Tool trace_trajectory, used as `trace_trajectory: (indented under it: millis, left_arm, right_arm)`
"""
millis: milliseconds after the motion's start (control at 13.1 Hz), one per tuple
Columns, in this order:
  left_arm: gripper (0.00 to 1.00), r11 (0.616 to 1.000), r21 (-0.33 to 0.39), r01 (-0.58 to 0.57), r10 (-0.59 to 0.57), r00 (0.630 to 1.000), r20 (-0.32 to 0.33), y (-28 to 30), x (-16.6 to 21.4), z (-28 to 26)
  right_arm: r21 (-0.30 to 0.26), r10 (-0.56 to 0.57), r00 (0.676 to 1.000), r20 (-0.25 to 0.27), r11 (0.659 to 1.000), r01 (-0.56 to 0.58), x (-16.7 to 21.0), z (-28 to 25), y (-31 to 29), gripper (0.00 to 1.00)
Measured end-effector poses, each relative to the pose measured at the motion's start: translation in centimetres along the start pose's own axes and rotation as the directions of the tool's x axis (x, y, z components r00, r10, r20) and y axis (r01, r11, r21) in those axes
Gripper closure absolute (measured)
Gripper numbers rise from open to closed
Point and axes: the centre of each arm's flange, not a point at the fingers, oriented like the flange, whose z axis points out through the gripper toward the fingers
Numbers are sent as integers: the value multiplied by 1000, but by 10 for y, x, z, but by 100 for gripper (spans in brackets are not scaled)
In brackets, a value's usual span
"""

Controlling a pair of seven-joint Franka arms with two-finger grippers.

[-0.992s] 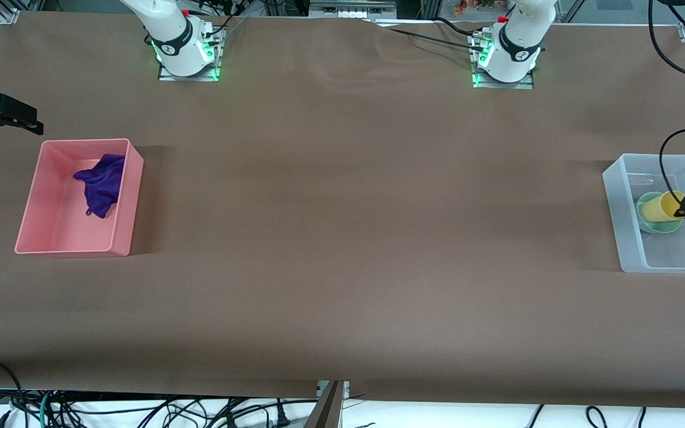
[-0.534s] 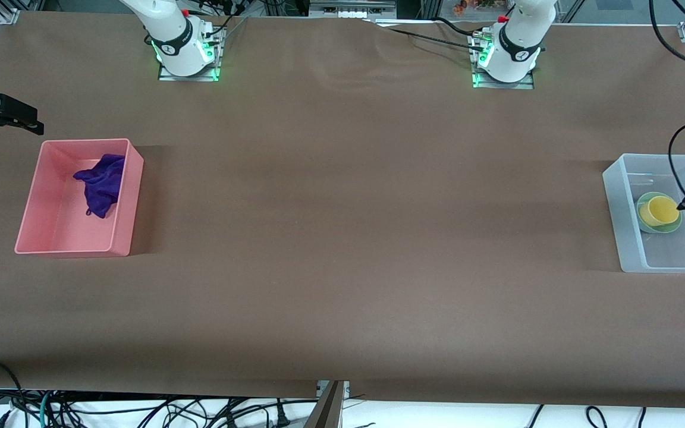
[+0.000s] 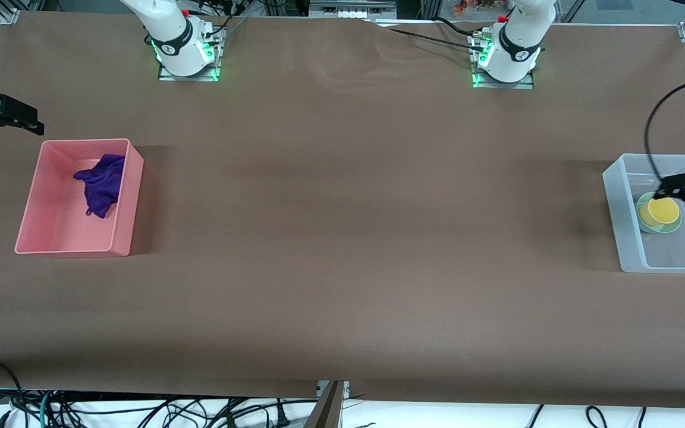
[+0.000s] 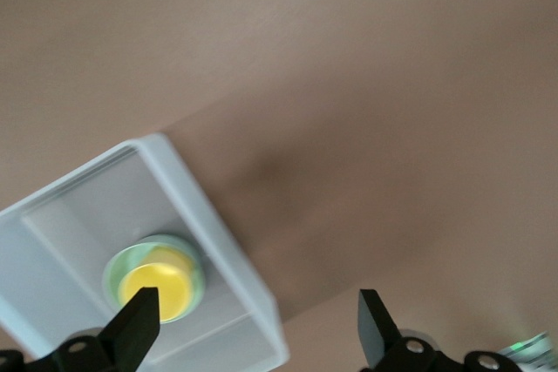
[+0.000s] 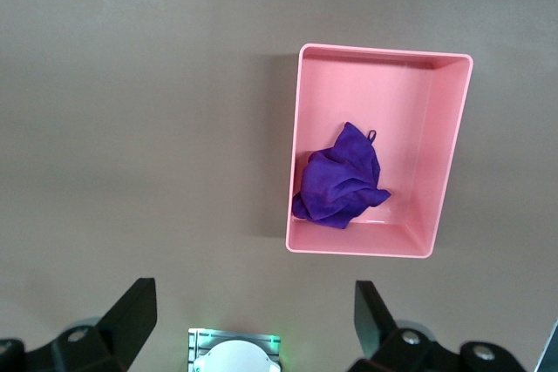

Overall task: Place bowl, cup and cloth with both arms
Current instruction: 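Open the left gripper and lift it away from the clear bin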

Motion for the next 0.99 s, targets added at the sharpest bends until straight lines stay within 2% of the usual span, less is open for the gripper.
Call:
trace_trajectory:
  millis: [305, 458, 686, 992]
  left_arm:
    - [0, 990, -18, 139, -139, 990, 7, 82, 37, -20]
    - [0, 989, 17, 146, -146, 989, -2, 112, 45, -35]
    - [0, 981, 13, 192, -191, 981, -44, 146, 36, -69]
    - [0, 963, 52, 263, -255, 959, -122, 177, 7, -99]
  right_arm:
    - [0, 2, 1000, 1, 1000, -2, 0, 0, 1, 0]
    - [0, 2, 1000, 1, 1000, -2, 0, 1, 1, 0]
    - [0, 2, 1000, 2, 1000, -2, 0, 1, 1, 0]
    - [0, 3, 1000, 2, 1000, -3, 0, 1, 1, 0]
